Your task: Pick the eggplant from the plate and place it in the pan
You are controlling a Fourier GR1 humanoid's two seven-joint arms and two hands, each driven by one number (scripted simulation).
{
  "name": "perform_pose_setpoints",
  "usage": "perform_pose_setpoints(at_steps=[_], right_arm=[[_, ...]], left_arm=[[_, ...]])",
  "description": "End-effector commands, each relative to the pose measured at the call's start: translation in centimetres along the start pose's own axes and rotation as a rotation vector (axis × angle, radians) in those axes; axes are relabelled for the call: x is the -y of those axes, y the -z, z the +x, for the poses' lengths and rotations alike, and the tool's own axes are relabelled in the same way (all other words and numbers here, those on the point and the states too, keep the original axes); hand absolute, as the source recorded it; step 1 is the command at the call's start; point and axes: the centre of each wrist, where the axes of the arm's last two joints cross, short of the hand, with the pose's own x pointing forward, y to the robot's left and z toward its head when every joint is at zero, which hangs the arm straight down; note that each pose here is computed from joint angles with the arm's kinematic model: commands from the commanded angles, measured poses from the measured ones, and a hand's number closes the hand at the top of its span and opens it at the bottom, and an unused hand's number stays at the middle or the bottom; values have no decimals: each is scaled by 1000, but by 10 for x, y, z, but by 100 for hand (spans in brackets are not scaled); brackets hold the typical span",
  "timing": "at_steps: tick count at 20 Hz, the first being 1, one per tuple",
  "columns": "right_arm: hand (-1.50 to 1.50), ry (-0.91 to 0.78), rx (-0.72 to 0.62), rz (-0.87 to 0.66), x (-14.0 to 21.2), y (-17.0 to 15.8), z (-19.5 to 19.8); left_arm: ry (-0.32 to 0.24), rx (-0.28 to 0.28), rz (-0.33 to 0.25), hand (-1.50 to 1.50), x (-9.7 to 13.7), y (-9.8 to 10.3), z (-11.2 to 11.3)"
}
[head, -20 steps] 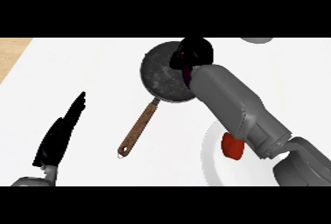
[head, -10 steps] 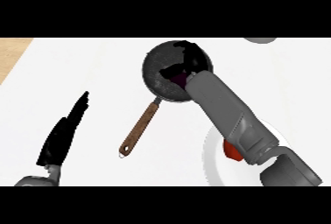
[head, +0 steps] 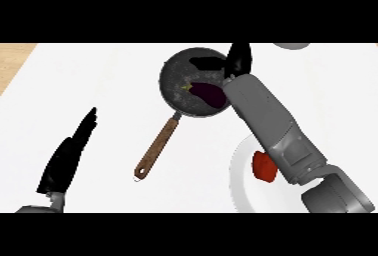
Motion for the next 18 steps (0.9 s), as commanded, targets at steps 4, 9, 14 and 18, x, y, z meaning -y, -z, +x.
perform_pose_setpoints(at_steps=[4, 9, 14, 18], right_arm=[[-150, 126, -62, -217, 46, 34, -18], [-150, 127, 19, -247, 85, 48, -62], [-150, 85, 66, -214, 110, 45, -95], [-150, 57, 86, -210, 153, 44, -122]], left_arm=[[-5, -32, 25, 0, -8, -11, -3], [-36, -62, 29, 0, -11, -24, -18], [1, -66, 68, 0, -8, -26, -9], [-20, -83, 79, 0, -17, -14, -23]])
